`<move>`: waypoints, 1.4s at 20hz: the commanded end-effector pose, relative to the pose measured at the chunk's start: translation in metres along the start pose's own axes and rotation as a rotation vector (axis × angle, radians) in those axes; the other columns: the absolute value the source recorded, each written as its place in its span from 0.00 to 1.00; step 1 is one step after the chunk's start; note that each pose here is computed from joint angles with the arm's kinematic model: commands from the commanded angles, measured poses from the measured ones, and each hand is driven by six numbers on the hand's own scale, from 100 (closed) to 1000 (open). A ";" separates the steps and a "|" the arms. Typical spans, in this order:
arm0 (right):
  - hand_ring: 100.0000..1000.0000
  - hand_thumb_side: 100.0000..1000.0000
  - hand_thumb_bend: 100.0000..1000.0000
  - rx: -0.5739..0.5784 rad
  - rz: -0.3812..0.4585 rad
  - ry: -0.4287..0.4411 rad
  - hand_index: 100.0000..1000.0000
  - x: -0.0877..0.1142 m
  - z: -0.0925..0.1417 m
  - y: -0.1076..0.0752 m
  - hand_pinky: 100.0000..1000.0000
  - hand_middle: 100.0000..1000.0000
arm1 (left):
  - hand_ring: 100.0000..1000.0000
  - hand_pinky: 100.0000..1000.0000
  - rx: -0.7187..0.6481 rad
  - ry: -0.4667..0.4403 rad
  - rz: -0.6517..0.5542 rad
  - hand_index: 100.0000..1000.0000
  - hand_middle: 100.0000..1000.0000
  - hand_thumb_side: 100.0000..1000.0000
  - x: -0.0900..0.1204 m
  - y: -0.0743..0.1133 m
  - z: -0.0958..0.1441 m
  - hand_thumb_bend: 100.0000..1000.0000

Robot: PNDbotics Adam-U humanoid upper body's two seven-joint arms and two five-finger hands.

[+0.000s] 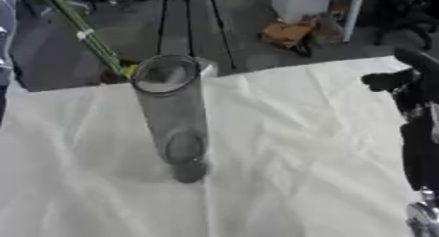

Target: Arrange flowers into the vase.

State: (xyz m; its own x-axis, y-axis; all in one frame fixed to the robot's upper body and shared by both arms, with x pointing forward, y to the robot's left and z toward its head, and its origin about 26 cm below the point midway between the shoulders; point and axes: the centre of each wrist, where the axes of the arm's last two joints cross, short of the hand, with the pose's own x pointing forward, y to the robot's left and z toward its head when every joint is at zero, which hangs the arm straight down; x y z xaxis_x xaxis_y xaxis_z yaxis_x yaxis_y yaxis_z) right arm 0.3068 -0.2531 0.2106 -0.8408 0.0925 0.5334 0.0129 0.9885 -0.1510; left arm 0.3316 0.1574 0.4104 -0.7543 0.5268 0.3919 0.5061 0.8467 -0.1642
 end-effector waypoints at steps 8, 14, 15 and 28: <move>0.65 0.88 0.00 0.020 -0.005 -0.042 0.82 0.008 -0.008 0.000 0.81 0.45 | 0.00 0.00 -0.085 -0.191 -0.101 0.01 0.00 0.55 0.019 -0.007 -0.009 0.13; 0.65 0.87 0.00 0.022 -0.004 -0.044 0.82 0.008 -0.009 0.000 0.82 0.45 | 0.00 0.00 -0.084 -0.242 -0.146 0.01 0.00 0.55 0.023 -0.009 -0.007 0.14; 0.65 0.87 0.00 0.022 -0.004 -0.044 0.82 0.008 -0.009 0.000 0.82 0.45 | 0.00 0.00 -0.086 -0.248 -0.151 0.01 0.00 0.54 0.024 -0.009 -0.007 0.14; 0.65 0.84 0.00 0.027 -0.001 -0.046 0.82 0.008 -0.009 0.000 0.82 0.45 | 0.00 0.00 -0.080 -0.207 -0.165 0.01 0.00 0.56 0.020 -0.004 -0.008 0.14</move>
State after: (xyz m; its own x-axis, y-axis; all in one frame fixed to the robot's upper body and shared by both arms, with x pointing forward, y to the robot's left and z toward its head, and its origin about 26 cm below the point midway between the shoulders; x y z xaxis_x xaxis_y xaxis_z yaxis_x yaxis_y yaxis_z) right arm 0.3078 -0.2515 0.2145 -0.8495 0.0871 0.5203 -0.0005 0.9861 -0.1659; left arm 0.3217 0.1572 0.4161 -0.8847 0.4058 0.2292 0.4059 0.9126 -0.0489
